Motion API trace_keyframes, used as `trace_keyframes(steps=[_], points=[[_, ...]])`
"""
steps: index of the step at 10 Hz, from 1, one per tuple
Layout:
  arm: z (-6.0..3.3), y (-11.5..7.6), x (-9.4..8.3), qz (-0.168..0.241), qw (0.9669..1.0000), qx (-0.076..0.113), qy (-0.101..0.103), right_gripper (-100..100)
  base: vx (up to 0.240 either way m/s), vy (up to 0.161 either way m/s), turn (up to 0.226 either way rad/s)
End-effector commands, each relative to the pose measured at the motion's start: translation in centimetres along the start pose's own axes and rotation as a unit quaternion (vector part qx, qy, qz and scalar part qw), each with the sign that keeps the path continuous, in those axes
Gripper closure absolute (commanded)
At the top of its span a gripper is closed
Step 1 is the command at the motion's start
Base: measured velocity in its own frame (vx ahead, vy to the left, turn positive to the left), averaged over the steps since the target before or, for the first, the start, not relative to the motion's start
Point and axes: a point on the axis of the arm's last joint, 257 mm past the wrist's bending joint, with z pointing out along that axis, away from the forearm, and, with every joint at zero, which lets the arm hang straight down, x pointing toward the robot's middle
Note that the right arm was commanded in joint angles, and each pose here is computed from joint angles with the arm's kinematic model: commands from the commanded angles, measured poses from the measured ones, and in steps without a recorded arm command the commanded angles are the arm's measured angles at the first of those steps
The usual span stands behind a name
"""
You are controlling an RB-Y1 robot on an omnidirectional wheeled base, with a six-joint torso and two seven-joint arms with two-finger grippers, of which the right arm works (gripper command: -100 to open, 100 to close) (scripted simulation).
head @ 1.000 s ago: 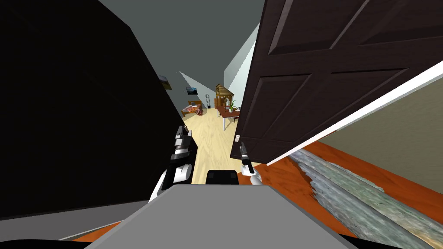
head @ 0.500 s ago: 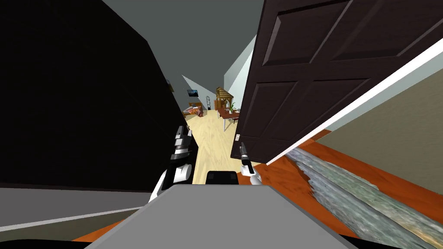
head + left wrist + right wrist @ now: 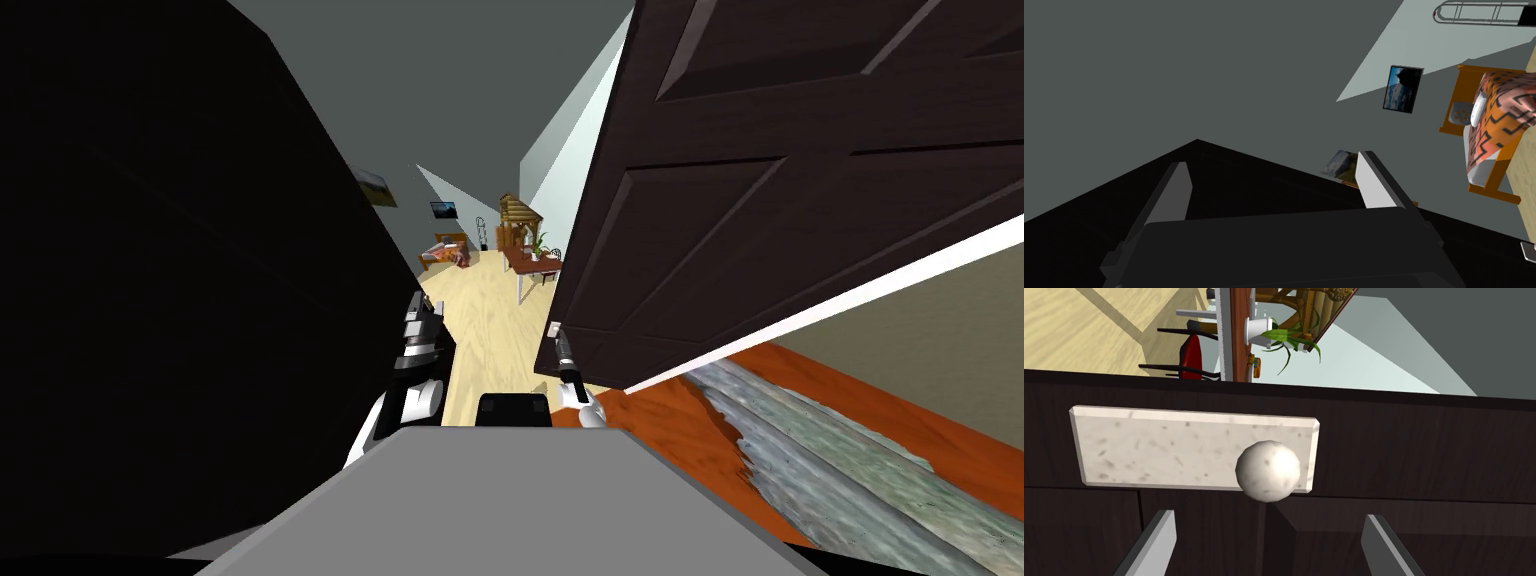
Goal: Push the door open
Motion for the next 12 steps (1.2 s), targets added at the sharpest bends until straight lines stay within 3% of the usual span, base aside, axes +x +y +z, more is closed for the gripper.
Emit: trace_keyframes(steps=[1,4,5,10,12], points=[[-0.12,0.0,-0.1,0.001,1.0000,-0.001,-0.003,-100,0.221,-0.023,0.038],[-0.25,-0.1,-0.1,0.002,1.0000,-0.001,-0.004,-100,0.163,-0.005,0.013],[-0.25,-0.1,-0.1,0.002,1.0000,-0.001,-0.004,100,-0.016,0.003,0.007],[-0.25,-0.1,-0.1,0.002,1.0000,-0.001,-0.004,100,-0.013,0.000,0.002],[-0.25,-0.2,-1.5,-0.001,0.9998,0.001,-0.018,100,0.146,0.020,-0.039]])
